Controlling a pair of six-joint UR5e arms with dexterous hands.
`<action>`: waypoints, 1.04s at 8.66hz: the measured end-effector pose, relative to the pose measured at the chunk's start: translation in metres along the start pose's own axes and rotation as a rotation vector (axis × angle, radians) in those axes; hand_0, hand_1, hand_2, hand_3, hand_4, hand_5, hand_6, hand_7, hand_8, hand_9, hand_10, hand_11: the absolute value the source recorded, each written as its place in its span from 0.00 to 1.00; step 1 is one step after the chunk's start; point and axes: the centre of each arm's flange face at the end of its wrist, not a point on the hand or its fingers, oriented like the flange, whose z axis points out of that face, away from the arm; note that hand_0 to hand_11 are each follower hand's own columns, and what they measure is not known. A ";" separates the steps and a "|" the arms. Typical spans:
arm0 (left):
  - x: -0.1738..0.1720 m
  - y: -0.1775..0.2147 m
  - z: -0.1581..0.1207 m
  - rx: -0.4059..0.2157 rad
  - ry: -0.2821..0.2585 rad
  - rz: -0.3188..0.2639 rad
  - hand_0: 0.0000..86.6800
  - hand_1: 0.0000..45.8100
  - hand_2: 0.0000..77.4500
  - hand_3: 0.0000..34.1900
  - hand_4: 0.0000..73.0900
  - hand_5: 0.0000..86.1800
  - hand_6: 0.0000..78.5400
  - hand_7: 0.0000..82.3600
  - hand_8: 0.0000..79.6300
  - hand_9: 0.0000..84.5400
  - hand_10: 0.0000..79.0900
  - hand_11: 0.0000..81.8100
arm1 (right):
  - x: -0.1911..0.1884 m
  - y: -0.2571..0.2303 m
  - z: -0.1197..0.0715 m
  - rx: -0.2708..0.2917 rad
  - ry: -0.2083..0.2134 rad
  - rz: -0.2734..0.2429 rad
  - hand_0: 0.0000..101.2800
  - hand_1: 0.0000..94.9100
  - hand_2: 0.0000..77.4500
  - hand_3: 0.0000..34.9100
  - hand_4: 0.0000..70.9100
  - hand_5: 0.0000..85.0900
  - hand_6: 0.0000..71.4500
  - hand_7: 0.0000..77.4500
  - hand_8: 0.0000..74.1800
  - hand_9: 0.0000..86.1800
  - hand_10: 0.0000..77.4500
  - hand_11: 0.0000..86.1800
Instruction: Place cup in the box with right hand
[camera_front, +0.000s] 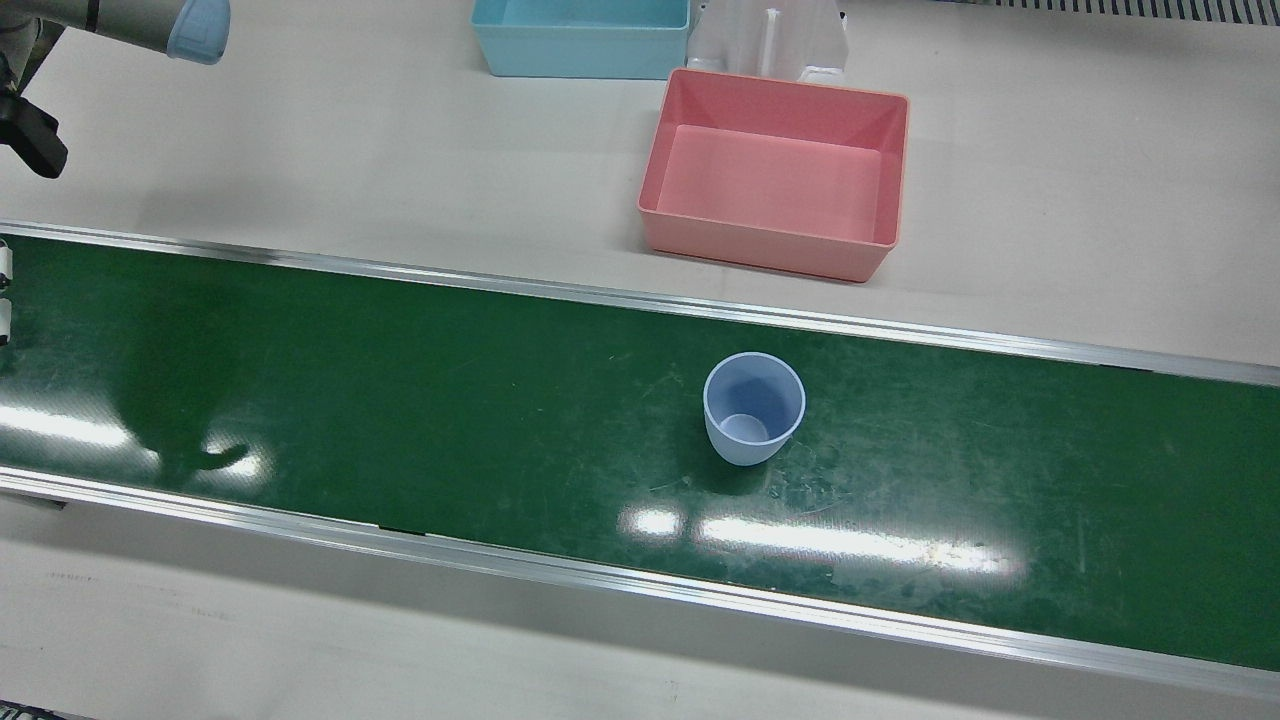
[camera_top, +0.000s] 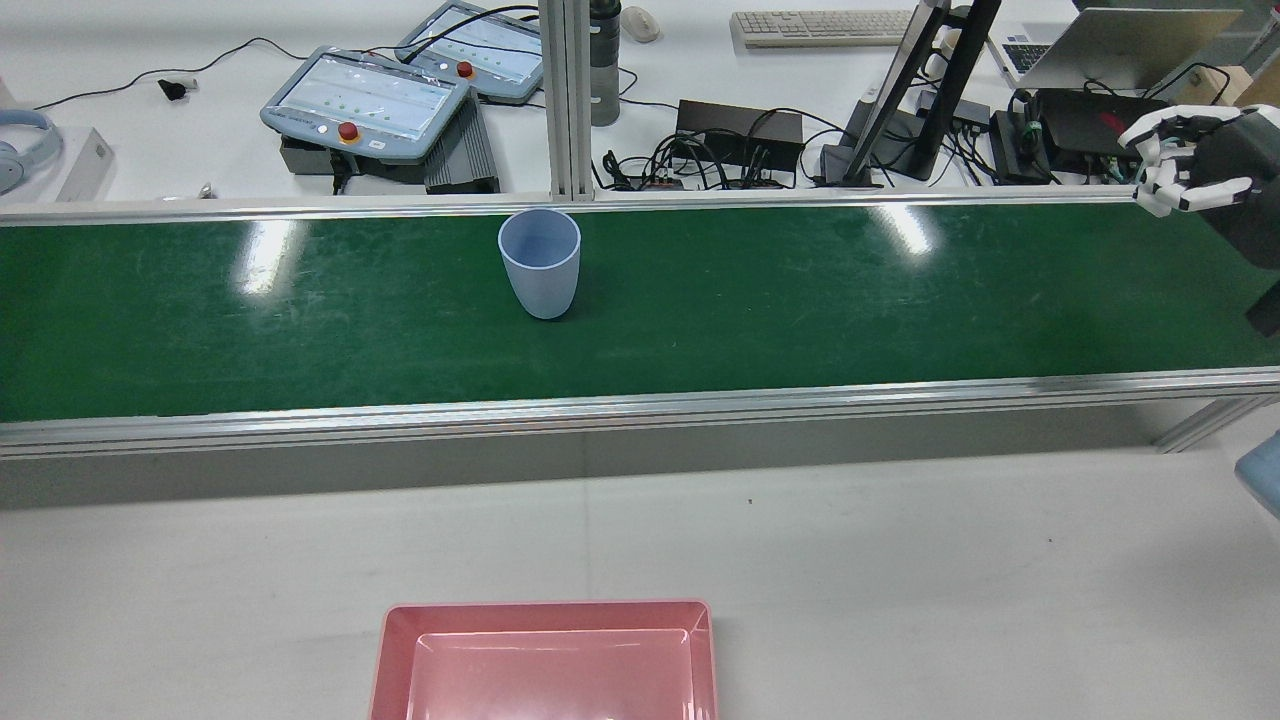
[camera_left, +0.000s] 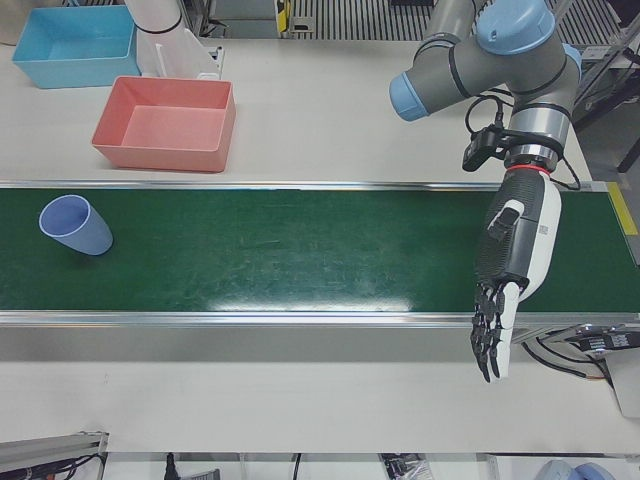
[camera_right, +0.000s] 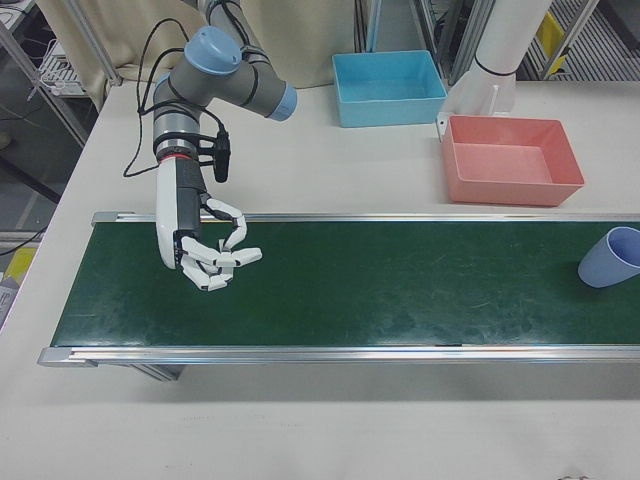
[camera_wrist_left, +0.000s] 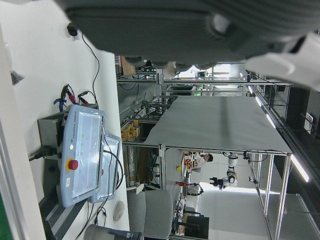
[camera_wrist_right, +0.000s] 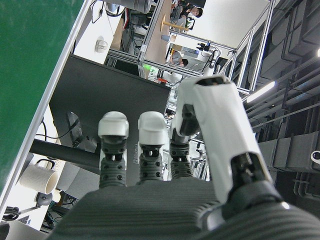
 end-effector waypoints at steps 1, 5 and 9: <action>0.000 0.000 0.000 0.000 0.000 0.000 0.00 0.01 0.01 0.00 0.00 0.00 0.00 0.00 0.00 0.01 0.00 0.00 | 0.000 0.000 0.000 0.000 0.000 0.000 0.79 0.38 0.77 0.29 0.42 0.31 0.50 0.90 0.92 0.81 0.70 0.82; 0.000 0.000 0.000 -0.001 0.000 0.000 0.00 0.01 0.01 0.00 0.00 0.00 0.00 0.00 0.00 0.01 0.00 0.00 | 0.000 0.000 0.000 0.000 0.000 -0.001 0.79 0.38 0.77 0.30 0.42 0.31 0.50 0.90 0.91 0.82 0.70 0.81; 0.000 0.000 0.000 0.000 0.000 0.000 0.00 0.01 0.01 0.00 0.00 0.00 0.00 0.00 0.00 0.01 0.00 0.00 | 0.000 0.000 0.000 0.000 -0.001 0.000 0.79 0.38 0.77 0.29 0.42 0.31 0.50 0.90 0.92 0.81 0.69 0.82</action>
